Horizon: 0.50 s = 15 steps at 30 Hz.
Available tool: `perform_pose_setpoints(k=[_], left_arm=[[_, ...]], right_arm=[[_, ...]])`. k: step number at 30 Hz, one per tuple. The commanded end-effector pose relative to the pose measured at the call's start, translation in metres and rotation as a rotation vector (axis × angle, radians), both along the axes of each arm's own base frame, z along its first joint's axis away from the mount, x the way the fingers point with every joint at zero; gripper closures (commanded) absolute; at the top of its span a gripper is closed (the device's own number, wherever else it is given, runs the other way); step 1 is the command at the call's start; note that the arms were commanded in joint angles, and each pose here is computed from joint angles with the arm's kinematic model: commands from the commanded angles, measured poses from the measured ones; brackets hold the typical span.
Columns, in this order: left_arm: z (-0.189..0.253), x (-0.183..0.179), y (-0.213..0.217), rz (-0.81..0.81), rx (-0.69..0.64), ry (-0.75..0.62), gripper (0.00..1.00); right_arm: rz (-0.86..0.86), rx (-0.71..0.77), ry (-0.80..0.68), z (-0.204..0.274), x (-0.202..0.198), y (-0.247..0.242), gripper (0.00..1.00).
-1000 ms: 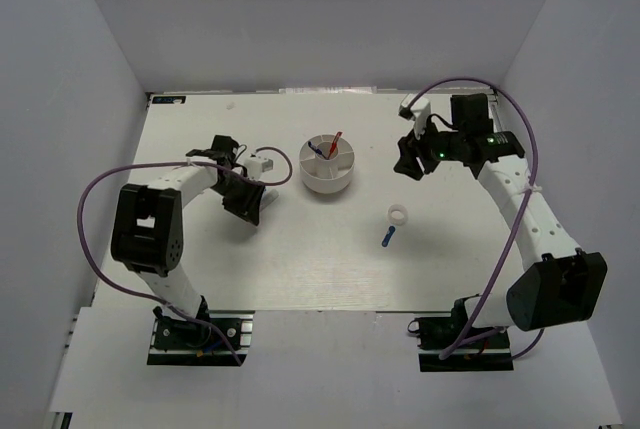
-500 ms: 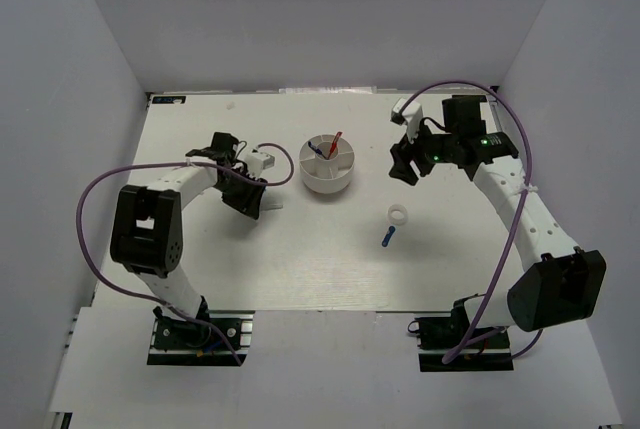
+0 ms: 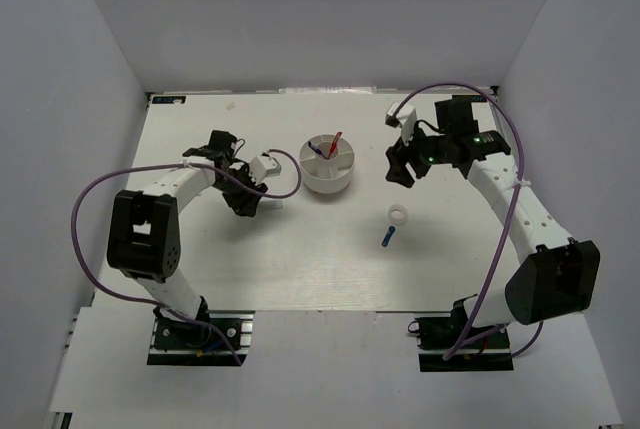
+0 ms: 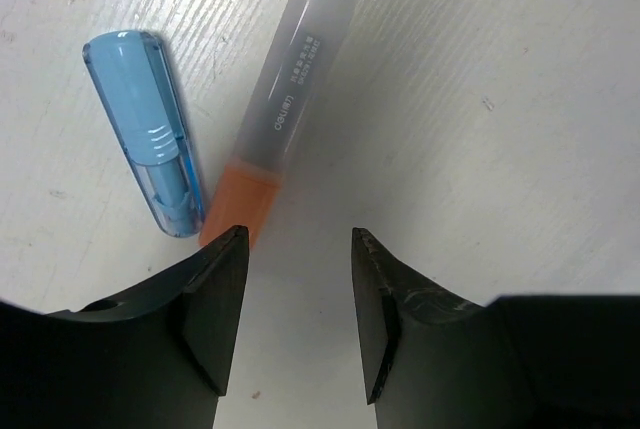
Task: Sort the stationery into containers
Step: Pick up the pen from the center of the board.
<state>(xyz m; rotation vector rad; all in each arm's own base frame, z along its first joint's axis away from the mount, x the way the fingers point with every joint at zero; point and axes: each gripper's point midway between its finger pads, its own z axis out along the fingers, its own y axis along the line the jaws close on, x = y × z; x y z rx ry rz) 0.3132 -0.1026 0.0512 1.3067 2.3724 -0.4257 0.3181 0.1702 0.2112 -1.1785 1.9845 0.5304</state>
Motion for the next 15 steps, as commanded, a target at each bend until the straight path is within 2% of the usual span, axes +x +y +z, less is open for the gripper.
perform_pose_setpoints(k=[1,7,15], left_arm=[[0.005,0.020,-0.007,-0.090,-0.010,-0.083,0.44],[-0.003,0.038,-0.007,-0.123,0.016,-0.081,0.45],[-0.020,0.023,-0.005,-0.160,0.016,-0.042,0.47]], right_arm=[[0.010,-0.004,0.016,0.000,-0.002,0.002,0.30],[0.022,-0.009,0.035,-0.007,-0.006,0.004,0.30],[0.036,-0.022,0.004,-0.005,-0.005,0.003,0.30]])
